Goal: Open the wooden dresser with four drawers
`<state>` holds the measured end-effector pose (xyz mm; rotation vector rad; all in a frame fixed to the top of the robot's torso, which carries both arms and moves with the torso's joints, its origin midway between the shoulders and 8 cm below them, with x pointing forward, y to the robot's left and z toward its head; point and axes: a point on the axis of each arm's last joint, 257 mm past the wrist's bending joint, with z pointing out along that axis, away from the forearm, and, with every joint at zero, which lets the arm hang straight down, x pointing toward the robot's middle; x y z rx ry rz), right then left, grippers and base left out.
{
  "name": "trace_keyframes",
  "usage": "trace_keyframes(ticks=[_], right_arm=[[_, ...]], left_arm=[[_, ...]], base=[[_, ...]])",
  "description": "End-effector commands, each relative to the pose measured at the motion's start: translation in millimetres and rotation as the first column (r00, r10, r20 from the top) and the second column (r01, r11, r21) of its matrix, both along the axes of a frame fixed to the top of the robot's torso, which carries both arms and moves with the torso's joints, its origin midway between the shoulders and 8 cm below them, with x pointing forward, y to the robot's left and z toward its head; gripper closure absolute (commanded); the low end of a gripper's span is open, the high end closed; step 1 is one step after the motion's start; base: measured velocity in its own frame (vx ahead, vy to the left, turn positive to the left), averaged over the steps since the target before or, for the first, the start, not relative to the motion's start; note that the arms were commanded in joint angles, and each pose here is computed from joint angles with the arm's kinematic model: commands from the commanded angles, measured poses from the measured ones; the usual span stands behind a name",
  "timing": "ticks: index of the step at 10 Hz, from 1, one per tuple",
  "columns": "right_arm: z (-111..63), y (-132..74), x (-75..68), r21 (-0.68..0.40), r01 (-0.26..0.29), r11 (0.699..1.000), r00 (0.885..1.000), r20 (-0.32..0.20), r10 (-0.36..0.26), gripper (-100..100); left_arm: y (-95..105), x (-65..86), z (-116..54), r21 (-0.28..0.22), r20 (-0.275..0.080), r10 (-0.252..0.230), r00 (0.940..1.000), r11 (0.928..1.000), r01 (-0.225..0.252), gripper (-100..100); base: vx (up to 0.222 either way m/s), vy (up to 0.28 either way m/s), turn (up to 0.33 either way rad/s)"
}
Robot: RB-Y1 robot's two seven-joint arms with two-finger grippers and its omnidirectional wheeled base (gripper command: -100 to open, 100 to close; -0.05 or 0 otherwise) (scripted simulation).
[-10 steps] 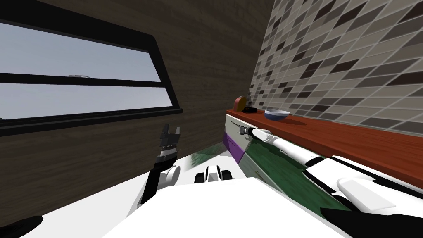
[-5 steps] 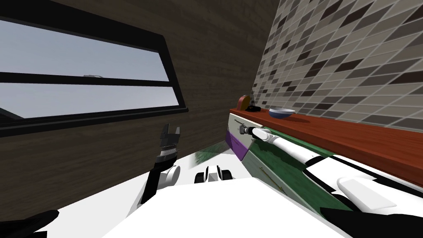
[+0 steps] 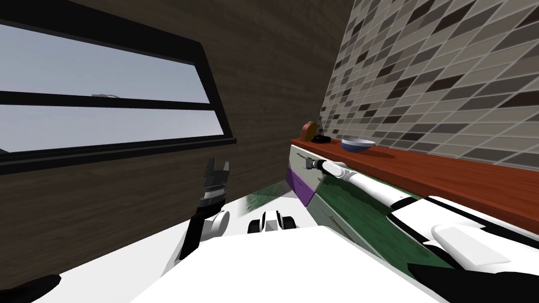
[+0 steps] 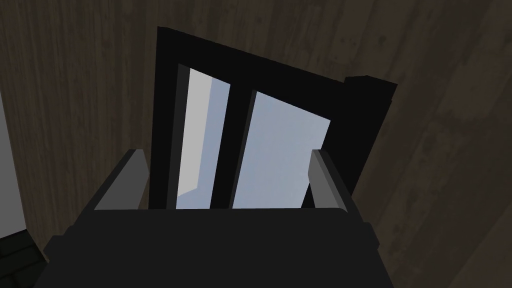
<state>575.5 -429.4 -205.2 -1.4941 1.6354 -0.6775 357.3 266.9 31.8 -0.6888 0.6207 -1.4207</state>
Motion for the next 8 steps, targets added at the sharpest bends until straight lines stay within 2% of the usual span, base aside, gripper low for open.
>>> trace_keyframes(ticks=[1,2,4,5,8], right_arm=[[16.3,-6.6,5.7,-0.008,0.006,1.0,1.0,0.02,-0.006,-100],[22.1,-8.5,7.4,-0.011,0.008,1.0,1.0,0.027,-0.008,-100],[17.1,-7.7,7.2,-0.008,0.006,1.0,1.0,0.024,-0.005,-100],[16.6,-6.6,7.1,-0.007,0.004,1.0,1.0,0.023,-0.004,100],[18.1,-5.0,7.6,-0.004,0.003,1.0,1.0,0.022,-0.003,100]], left_arm=[[0.0,0.0,0.0,0.0,0.0,0.0,1.0,1.0,0.0,0],[0.0,0.0,0.0,0.0,0.0,0.0,1.0,1.0,0.0,0],[-0.1,0.0,0.0,0.0,0.0,0.0,1.0,1.0,0.0,0],[-0.1,0.0,0.1,0.0,0.0,0.0,1.0,1.0,0.0,0],[-0.2,0.1,0.1,-0.001,0.0,0.0,1.0,1.0,0.0,0]], base=[[0.092,-0.157,-0.004],[0.061,-0.167,-0.002],[0.01,-0.043,0.008],[0.0,0.0,0.0],[-0.046,0.168,-0.006]])
